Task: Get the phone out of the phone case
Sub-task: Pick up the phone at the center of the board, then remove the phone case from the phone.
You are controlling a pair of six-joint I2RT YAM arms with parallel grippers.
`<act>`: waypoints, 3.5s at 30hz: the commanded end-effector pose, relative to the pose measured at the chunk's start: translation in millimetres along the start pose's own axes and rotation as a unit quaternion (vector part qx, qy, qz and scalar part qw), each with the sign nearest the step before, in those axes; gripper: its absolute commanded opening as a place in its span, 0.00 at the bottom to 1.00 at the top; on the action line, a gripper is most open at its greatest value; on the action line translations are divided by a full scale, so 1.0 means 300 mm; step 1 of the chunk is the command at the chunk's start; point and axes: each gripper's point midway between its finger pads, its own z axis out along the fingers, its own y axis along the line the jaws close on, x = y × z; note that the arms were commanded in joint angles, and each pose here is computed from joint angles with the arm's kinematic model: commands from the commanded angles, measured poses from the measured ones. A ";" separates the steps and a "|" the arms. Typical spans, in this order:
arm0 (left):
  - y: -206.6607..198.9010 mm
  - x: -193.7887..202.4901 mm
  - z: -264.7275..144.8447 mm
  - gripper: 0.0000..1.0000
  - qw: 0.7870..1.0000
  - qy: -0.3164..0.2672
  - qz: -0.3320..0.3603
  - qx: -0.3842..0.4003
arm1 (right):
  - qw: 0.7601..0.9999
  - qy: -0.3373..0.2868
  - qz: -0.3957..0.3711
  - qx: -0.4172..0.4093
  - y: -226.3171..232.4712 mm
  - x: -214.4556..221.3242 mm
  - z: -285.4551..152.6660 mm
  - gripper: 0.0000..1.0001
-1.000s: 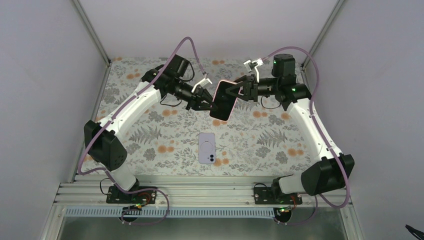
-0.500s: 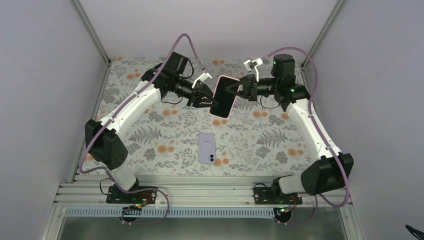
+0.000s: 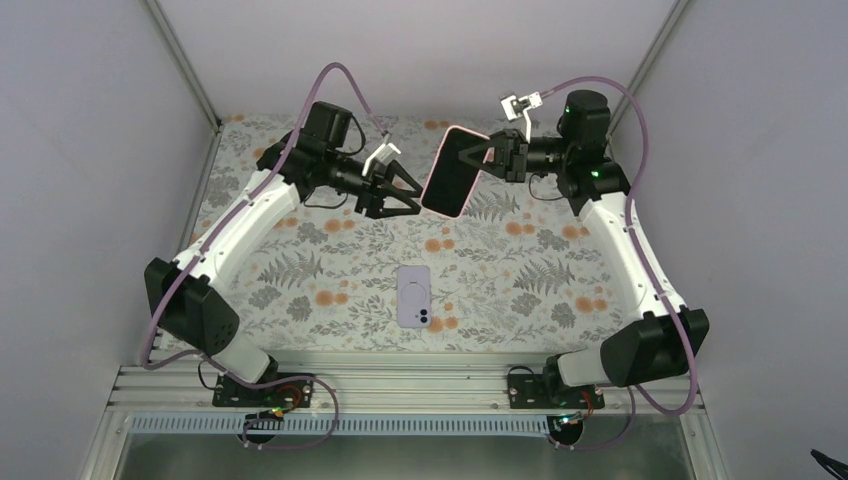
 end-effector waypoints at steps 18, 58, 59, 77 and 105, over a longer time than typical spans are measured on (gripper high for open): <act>-0.083 -0.055 -0.027 0.40 0.999 -0.029 0.039 0.012 | 0.999 -0.006 -0.018 -0.042 0.099 -0.075 -0.016 0.04; 0.133 0.027 -0.038 0.14 0.997 -0.024 -0.021 -0.065 | 0.996 0.010 -0.031 -0.081 0.208 -0.059 -0.034 0.04; 0.137 0.028 -0.041 0.14 0.997 -0.026 -0.022 -0.066 | 0.996 0.011 -0.031 -0.082 0.208 -0.057 -0.033 0.04; 0.187 0.062 -0.078 0.16 0.995 -0.041 -0.040 -0.082 | 0.996 0.013 -0.028 -0.086 0.224 -0.052 -0.037 0.04; -0.103 -0.089 -0.080 0.51 0.994 -0.055 0.088 -0.012 | 0.998 -0.016 -0.001 -0.054 0.134 -0.089 -0.035 0.04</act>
